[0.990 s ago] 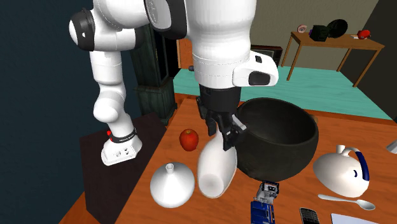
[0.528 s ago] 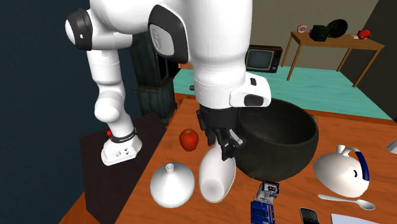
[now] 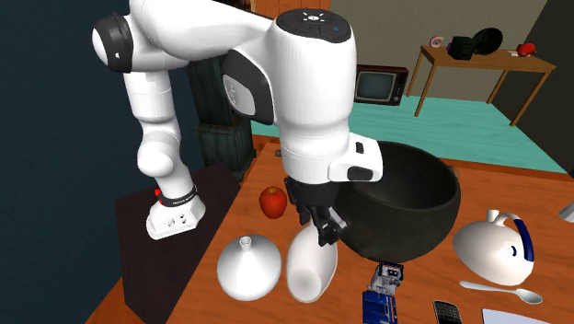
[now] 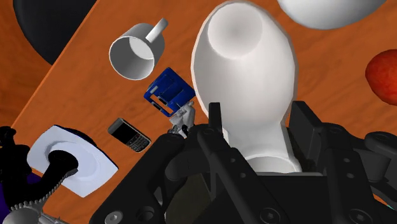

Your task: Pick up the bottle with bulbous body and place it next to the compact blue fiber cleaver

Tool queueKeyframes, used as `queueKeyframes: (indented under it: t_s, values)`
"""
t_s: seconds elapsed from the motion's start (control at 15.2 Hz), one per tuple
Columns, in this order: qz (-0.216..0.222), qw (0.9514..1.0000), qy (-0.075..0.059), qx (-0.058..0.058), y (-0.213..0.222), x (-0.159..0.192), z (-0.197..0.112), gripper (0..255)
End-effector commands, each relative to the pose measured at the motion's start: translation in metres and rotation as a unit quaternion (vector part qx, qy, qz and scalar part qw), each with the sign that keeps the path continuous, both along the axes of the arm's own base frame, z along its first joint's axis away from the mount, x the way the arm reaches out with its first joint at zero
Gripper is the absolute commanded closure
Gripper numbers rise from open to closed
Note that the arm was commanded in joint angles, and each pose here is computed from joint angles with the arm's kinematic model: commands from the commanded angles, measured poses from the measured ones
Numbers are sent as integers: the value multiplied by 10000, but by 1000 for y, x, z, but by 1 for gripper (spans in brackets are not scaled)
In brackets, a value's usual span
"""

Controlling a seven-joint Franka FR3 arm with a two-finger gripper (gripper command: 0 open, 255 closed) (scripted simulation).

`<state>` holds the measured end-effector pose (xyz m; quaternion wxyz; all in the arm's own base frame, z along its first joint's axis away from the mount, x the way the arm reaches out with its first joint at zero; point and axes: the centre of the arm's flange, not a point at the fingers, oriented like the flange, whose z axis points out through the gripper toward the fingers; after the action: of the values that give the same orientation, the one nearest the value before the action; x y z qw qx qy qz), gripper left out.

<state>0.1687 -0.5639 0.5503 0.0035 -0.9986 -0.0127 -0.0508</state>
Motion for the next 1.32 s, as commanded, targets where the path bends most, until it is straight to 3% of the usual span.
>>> queueKeyframes:
  t_s: [0.0, 1.25]
  values:
    - [-1, 10000, -2, -5, 0, -1, -10, 255]
    - [-1, 10000, -2, -5, 0, -1, -111, 255]
